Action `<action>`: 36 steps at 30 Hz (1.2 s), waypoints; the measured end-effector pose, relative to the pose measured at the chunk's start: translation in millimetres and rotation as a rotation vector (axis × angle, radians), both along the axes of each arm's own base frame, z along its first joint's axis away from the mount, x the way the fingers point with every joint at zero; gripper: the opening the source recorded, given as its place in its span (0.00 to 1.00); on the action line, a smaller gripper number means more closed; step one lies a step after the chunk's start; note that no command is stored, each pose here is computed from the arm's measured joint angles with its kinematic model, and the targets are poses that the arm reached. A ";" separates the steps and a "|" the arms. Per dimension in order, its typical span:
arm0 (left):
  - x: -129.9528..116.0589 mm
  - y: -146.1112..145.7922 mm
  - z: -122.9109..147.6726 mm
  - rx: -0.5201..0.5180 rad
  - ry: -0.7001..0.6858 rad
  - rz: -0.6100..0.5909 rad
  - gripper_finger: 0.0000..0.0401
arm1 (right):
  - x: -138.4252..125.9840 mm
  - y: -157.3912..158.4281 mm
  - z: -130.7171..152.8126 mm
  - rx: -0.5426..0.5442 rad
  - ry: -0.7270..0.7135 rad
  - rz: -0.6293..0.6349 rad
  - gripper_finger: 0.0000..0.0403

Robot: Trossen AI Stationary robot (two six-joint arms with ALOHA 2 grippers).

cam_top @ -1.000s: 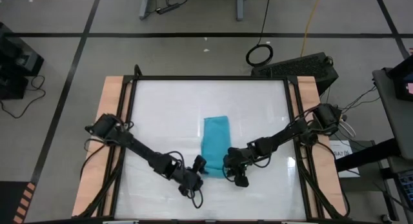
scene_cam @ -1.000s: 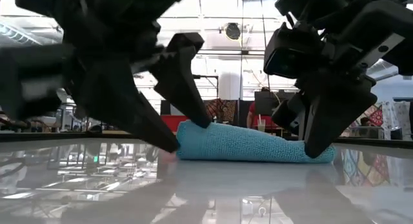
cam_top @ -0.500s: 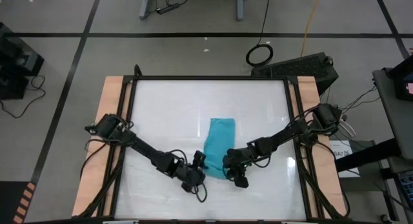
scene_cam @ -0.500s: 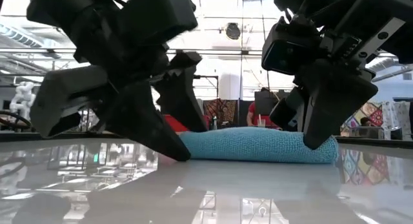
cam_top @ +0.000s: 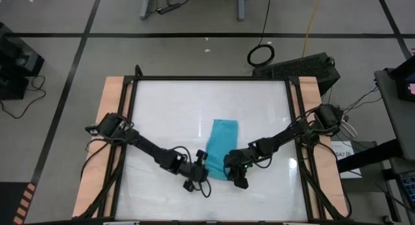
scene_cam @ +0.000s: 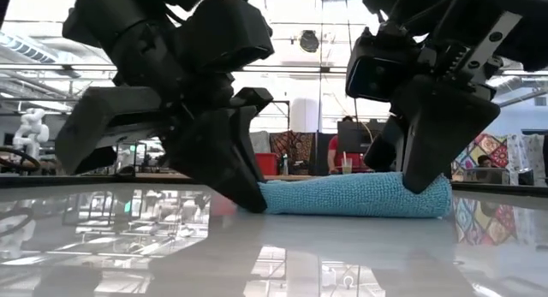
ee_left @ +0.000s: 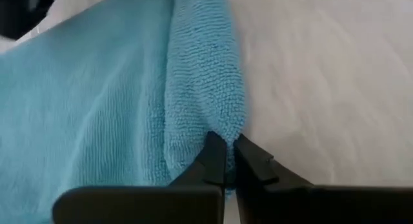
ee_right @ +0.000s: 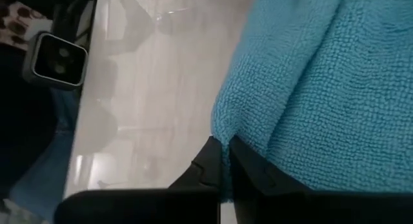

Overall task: Roll towel
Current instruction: Roll the blue microfiber cloth

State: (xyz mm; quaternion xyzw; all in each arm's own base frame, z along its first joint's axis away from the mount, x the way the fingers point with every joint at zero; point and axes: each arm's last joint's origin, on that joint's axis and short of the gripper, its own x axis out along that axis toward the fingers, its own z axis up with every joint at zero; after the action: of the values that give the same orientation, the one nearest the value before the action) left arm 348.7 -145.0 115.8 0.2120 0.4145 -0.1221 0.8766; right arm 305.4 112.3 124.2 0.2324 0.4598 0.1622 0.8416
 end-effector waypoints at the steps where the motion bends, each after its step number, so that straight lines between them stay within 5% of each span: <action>1: 0.5 1.3 0.1 -0.014 0.002 0.015 0.04 | -0.1 0.2 0.2 0.014 0.009 -0.003 0.01; 13: 11.6 30.3 0.8 -0.393 0.123 0.123 0.03 | -7.6 -1.4 31.8 -0.013 -0.080 -0.003 0.01; 19: 15.4 42.0 0.9 -0.544 0.176 0.119 0.03 | -19.0 -2.4 52.1 -0.110 -0.140 0.015 0.15; 27: 18.8 55.9 1.8 -0.675 0.224 0.087 0.03 | -39.2 16.2 53.1 -0.401 -0.192 0.168 0.40; 36: 22.8 74.8 2.5 -0.749 0.238 0.135 0.03 | -53.7 58.3 46.6 -0.771 -0.411 0.355 0.42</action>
State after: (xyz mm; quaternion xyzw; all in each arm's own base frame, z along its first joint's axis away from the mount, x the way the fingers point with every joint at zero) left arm 371.5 -70.3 118.3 -0.1658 0.4530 -0.2310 0.8449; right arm 251.7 170.7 170.8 -0.2163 0.3430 0.1636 0.8993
